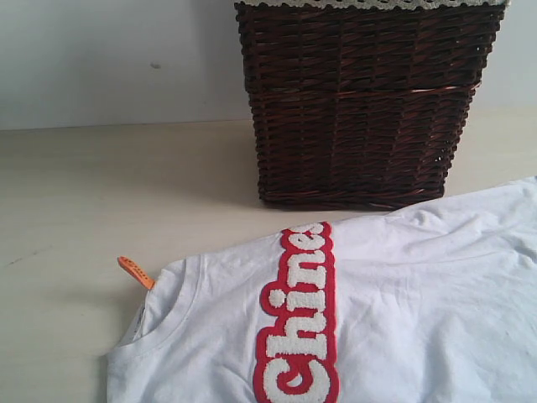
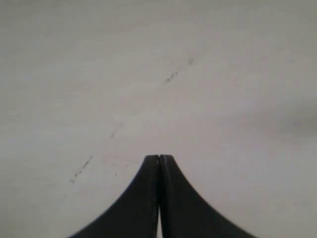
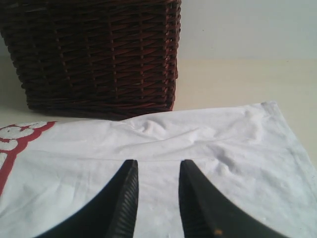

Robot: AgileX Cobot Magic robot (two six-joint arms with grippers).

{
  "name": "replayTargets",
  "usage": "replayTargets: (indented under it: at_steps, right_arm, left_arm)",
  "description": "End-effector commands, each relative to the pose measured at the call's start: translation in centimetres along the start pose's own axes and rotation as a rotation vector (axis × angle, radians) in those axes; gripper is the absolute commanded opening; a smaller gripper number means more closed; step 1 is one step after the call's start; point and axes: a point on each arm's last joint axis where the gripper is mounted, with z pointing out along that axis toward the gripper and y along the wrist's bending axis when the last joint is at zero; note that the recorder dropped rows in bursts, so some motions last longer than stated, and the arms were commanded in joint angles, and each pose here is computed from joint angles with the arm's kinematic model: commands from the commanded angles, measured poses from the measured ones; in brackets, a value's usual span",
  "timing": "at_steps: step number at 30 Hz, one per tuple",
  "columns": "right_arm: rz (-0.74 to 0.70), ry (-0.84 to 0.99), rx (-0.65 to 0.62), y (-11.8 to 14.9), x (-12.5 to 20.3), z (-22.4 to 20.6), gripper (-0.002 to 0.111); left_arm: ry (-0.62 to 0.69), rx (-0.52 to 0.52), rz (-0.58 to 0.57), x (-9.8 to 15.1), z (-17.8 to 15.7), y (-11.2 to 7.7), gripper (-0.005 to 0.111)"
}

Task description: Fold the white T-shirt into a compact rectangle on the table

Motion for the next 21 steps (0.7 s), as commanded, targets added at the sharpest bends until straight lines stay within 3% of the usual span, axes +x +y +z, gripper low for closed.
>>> replayTargets:
  at_steps: [1, 5, 14, 21]
  right_arm:
    - [0.003, -0.006, 0.001, -0.01, 0.11, -0.01, 0.030]
    - [0.003, -0.006, 0.001, -0.01, 0.11, -0.01, 0.030]
    - [0.003, -0.006, 0.001, -0.01, 0.11, -0.01, 0.030]
    - [0.003, -0.006, 0.001, -0.01, 0.11, -0.01, 0.030]
  left_arm:
    - [-0.016, -0.011, -0.005, -0.21, 1.49, -0.16, 0.000]
    - [-0.078, -0.027, 0.015, -0.79, 2.02, -0.46, 0.000]
    - [-0.018, 0.005, -0.033, -0.27, 1.95, -0.81, 0.000]
    - [-0.037, 0.002, -0.167, -0.46, 1.93, -0.82, 0.000]
